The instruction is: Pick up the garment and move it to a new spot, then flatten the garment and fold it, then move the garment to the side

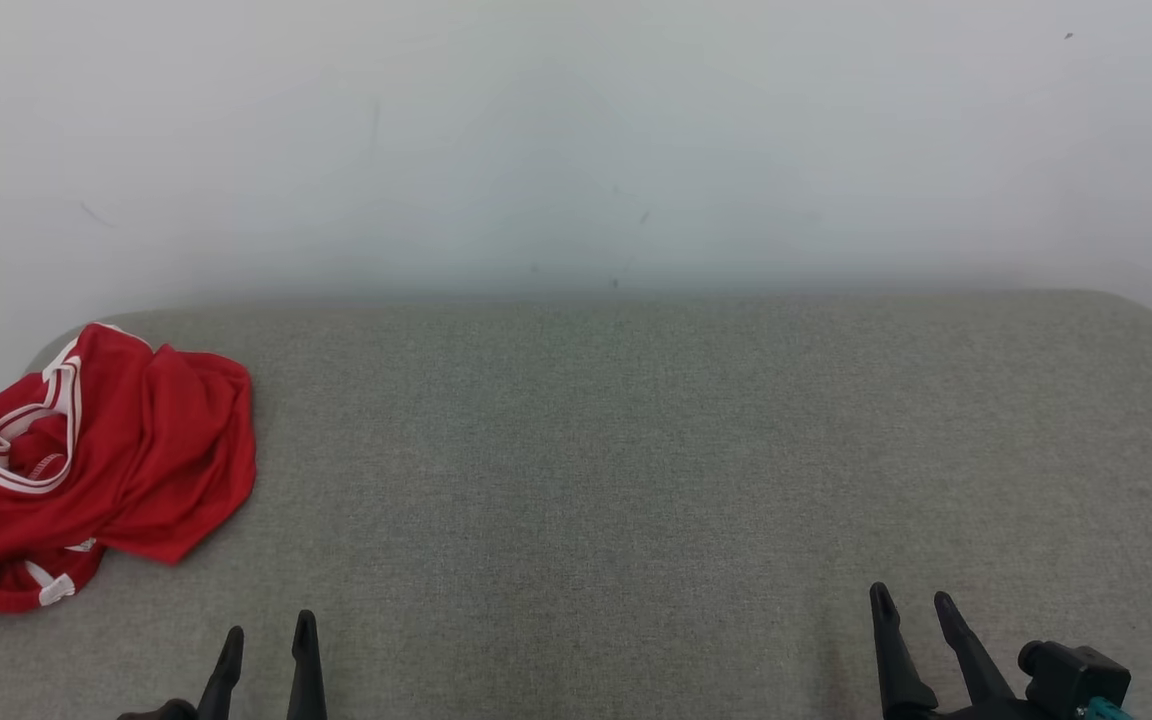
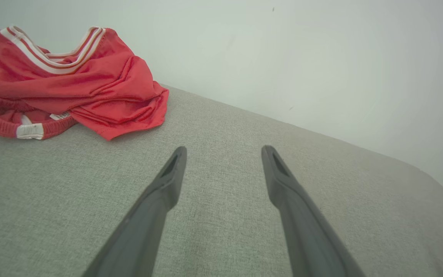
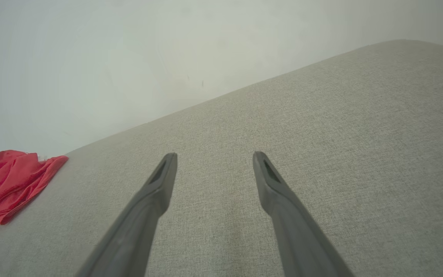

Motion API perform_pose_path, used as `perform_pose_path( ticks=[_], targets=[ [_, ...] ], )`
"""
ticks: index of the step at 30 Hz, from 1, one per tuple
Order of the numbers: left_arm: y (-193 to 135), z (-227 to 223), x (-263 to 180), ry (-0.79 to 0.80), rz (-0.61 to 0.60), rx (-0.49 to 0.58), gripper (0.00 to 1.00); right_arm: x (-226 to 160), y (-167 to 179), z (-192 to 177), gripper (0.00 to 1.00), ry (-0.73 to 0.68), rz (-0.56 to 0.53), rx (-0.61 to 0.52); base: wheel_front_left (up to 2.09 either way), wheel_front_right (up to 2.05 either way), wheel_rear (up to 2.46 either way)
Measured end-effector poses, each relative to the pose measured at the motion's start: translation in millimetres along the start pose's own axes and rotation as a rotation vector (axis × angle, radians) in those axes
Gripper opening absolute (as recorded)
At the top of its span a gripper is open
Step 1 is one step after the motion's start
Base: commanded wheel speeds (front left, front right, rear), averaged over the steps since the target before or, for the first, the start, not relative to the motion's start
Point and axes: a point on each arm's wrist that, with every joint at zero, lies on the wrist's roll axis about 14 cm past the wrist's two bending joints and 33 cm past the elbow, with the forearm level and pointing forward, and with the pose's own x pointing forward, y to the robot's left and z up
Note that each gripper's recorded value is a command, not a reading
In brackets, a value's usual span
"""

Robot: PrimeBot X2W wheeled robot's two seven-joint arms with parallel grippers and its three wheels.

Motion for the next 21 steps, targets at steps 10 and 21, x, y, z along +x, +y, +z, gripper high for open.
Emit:
perform_pose_path(
  ticks=[10, 21],
  targets=[
    [-1.8, -2.1, -4.1, 0.000, -0.014, 0.074, 1.00, -4.0, 2.0, -0.4, 1.00, 0.007, 0.013, -0.084, 0.00, 0.00, 0.00],
    [-4.3, -4.3, -6.6, -0.002, -0.031, 0.132, 1.00, -8.7, 1.9, 0.6, 1.00, 0.005, 0.018, -0.159, 0.00, 0.00, 0.00]
  ],
)
